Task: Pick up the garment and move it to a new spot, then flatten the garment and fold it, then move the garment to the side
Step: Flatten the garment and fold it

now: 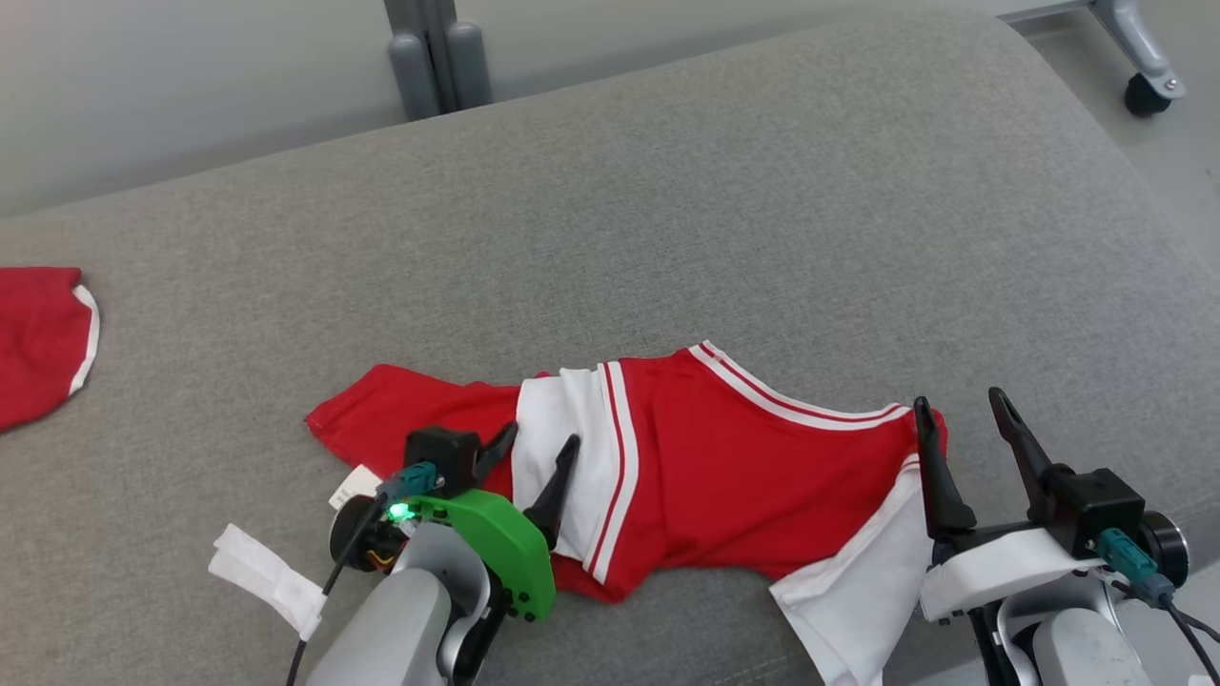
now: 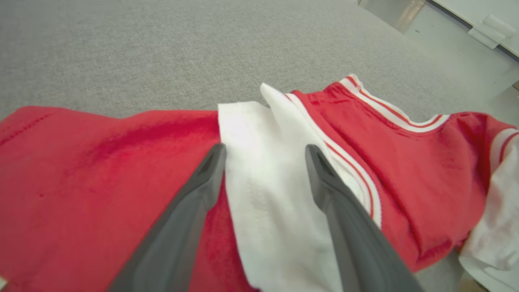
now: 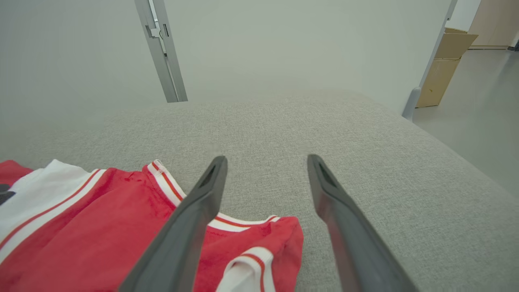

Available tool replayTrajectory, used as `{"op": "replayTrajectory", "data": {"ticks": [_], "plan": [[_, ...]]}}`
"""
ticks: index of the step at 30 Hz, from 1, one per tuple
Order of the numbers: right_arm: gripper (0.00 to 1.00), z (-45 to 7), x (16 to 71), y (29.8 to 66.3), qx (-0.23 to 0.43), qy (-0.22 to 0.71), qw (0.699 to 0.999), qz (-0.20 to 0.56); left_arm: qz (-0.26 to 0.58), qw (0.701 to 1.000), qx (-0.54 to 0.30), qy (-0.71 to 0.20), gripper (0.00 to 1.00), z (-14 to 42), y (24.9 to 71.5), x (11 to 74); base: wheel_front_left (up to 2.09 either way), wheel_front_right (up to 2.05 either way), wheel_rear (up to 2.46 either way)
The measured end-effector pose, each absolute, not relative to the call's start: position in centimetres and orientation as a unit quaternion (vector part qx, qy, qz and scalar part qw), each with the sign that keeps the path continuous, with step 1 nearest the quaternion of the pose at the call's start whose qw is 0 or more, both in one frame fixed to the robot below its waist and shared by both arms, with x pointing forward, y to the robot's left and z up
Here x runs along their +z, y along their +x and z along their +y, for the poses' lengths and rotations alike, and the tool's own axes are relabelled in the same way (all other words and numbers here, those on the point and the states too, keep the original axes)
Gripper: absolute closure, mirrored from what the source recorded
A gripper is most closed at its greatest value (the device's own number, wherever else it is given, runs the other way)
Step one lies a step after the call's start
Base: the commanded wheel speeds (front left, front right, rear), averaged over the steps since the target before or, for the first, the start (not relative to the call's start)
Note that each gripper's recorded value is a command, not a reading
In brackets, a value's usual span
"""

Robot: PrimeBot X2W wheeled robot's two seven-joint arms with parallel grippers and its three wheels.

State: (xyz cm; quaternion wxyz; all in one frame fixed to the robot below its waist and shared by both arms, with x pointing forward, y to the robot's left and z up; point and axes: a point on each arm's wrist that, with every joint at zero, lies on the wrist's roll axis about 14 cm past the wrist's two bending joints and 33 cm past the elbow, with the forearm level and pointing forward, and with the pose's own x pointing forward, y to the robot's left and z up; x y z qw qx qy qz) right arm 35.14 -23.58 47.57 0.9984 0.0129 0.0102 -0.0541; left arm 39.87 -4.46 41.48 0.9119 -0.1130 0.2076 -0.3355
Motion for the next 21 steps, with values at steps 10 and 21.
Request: {"op": "replayTrajectory", "data": {"ticks": [10,21], "plan": [[0.00,-24.3,46.9,34.9,-0.067,0.013,0.997,0.021,0.222,0.909,-0.334,-0.115,0.52,-5.0,40.6,40.1,0.00,0.00,0.00],[0.00,-24.1,47.4,34.9,-0.064,0.023,0.998,0.012,0.180,0.906,-0.354,-0.147,1.00,-6.4,40.6,43.0,0.00,0.00,0.00]]}}
